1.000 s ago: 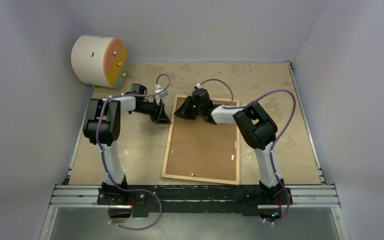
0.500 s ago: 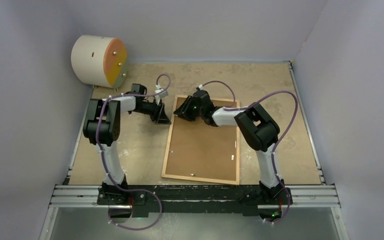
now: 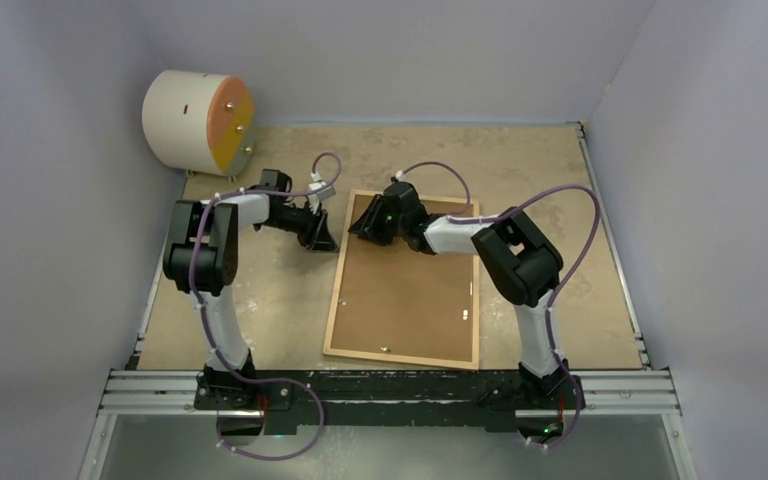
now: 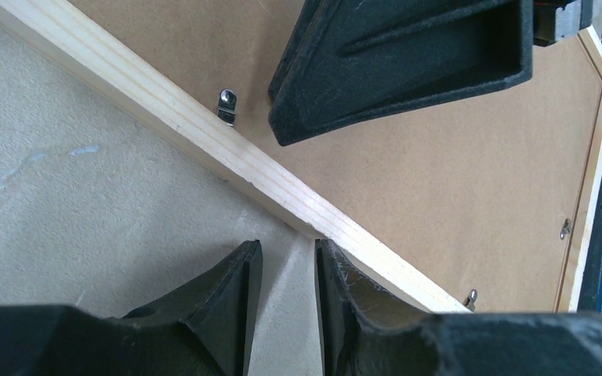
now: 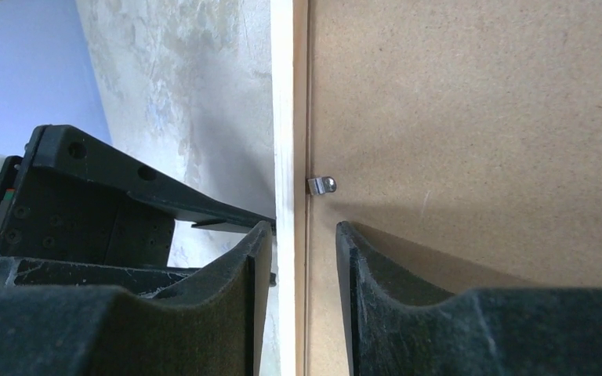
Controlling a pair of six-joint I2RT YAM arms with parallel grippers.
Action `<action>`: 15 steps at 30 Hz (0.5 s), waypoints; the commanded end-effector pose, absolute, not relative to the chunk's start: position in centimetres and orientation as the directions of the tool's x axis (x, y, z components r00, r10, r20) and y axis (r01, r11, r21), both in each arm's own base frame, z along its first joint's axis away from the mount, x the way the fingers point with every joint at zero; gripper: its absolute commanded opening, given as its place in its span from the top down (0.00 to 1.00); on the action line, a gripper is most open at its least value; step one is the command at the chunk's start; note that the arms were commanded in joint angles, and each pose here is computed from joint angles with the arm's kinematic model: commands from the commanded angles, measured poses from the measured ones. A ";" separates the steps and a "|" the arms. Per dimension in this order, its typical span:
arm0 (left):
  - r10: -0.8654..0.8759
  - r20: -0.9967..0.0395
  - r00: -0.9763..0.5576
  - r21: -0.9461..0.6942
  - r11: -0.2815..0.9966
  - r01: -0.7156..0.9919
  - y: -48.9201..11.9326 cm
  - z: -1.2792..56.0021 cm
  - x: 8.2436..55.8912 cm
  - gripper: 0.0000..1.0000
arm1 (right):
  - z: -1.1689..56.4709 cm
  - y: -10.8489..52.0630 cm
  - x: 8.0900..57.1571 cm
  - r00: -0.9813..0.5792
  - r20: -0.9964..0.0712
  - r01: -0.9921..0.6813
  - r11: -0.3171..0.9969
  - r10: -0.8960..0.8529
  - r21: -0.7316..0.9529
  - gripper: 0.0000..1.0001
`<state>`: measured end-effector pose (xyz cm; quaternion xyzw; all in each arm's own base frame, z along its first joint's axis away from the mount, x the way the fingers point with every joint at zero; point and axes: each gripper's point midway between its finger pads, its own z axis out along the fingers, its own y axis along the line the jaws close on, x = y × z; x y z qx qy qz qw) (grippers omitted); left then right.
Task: Put the photo into the frame
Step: Install the photo frame at the center of the board.
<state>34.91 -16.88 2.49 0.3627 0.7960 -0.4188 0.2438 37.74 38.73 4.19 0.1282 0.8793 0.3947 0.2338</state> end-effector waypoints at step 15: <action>0.432 -0.650 -0.626 -0.478 0.407 0.778 -16.3 0.3 33.4 0.66 | 1.7 39.9 38.7 -0.866 -0.293 0.072 0.680 0.406 0.730 0.67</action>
